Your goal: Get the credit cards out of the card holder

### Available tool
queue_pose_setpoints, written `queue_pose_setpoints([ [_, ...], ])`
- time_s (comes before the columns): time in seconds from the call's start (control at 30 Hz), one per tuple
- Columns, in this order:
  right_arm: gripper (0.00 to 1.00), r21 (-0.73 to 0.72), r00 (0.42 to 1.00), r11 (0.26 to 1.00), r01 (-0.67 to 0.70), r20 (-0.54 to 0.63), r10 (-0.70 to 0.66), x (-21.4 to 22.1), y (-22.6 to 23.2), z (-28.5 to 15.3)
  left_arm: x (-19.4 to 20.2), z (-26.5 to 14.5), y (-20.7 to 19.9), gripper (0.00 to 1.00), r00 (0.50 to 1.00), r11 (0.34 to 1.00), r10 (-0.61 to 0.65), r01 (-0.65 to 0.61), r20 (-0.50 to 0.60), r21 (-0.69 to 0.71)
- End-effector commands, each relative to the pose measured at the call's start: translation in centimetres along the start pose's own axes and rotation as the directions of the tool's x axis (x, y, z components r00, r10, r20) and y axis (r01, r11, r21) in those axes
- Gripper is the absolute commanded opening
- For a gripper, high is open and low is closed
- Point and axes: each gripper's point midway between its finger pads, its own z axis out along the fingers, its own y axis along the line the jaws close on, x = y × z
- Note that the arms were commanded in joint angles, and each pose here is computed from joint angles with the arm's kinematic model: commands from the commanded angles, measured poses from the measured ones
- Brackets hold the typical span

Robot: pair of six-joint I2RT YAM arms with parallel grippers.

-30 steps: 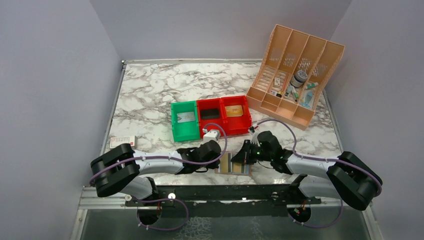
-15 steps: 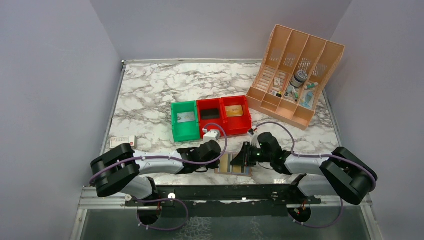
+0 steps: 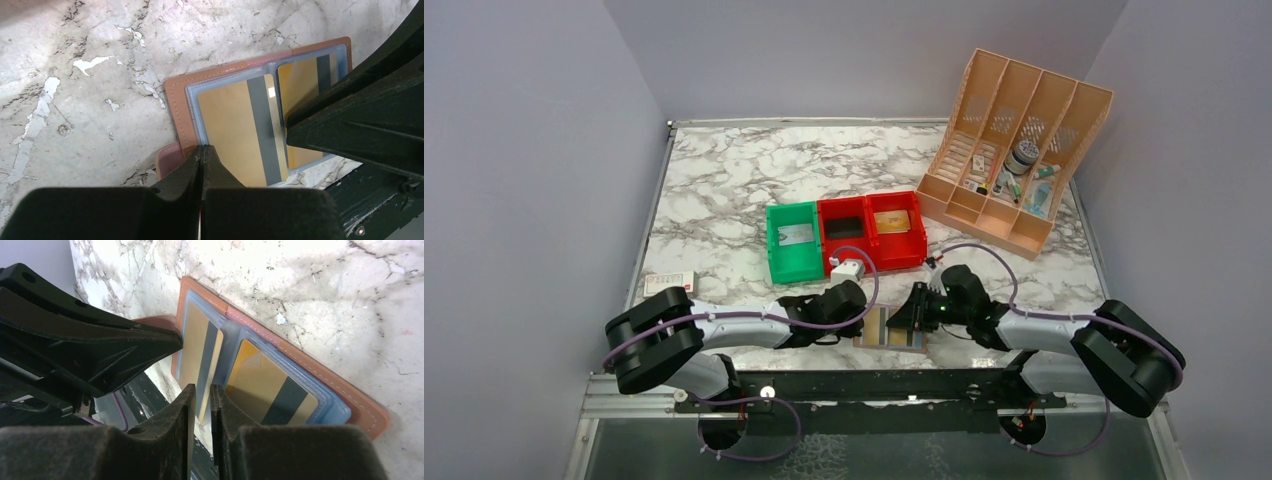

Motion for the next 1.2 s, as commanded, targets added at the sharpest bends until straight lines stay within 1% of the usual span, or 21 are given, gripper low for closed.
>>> queue_pose_setpoints([
  [0.0, 0.18, 0.019, 1.0, 1.0, -0.001, 0.024, 0.0, -0.4, -0.5, 0.0, 2.4, -0.2, 2.3, 0.0, 0.995, 0.996, 0.051, -0.057, -0.087, -0.073],
  [0.07, 0.17, -0.005, 1.0, 1.0, -0.005, -0.018, 0.005, 0.4, -0.4, 0.4, 2.4, -0.1, 2.2, 0.0, 0.995, 0.996, 0.052, -0.058, -0.088, -0.071],
  [0.17, 0.15, -0.048, 0.999, 0.999, -0.012, -0.05, 0.009, 0.9, 0.1, 0.7, 2.4, -0.1, 2.1, 0.0, 0.995, 0.996, 0.053, -0.059, -0.09, -0.068],
  [0.23, 0.11, -0.067, 0.998, 0.998, -0.016, -0.06, 0.012, 1.1, 0.3, 0.8, 2.4, -0.1, 2.2, 0.0, 0.994, 0.996, 0.055, -0.061, -0.09, -0.069],
  [0.37, 0.06, -0.092, 0.999, 0.996, -0.018, -0.051, 0.014, 1.0, 0.7, 0.6, 2.4, -0.2, 2.2, 0.0, 0.995, 0.996, 0.054, -0.06, -0.087, -0.071],
  [0.5, 0.02, -0.112, 0.999, 0.994, -0.001, -0.041, -0.004, 1.0, 0.9, 0.1, 2.4, -0.1, 2.3, 0.0, 0.995, 0.995, 0.053, -0.06, -0.088, -0.075],
  [0.63, 0.01, -0.145, 0.998, 0.989, 0.011, -0.059, -0.02, 1.0, 1.0, -0.7, 2.5, -0.2, 2.5, 0.0, 0.995, 0.995, 0.052, -0.06, -0.088, -0.08],
  [0.8, 0.02, -0.14, 0.997, 0.99, 0.011, -0.077, -0.022, 1.2, 0.2, -1.2, 2.6, -0.2, 2.6, 0.0, 0.995, 0.995, 0.051, -0.058, -0.088, -0.084],
  [0.9, 0.02, -0.136, 0.998, 0.991, -0.002, -0.068, -0.007, 1.0, -0.4, -1.5, 2.6, -0.2, 2.6, 0.0, 0.995, 0.995, 0.05, -0.057, -0.087, -0.083],
  [1.0, 0.03, -0.154, 0.997, 0.988, -0.005, -0.072, -0.006, 1.0, -0.2, -1.6, 2.5, -0.2, 2.6, 0.0, 0.995, 0.995, 0.05, -0.057, -0.086, -0.081],
  [1.17, 0.07, -0.178, 0.996, 0.982, -0.058, -0.077, 0.045, 1.0, 0.2, -1.5, 2.5, -0.2, 2.2, 0.0, 0.995, 0.996, 0.05, -0.056, -0.087, -0.068],
])
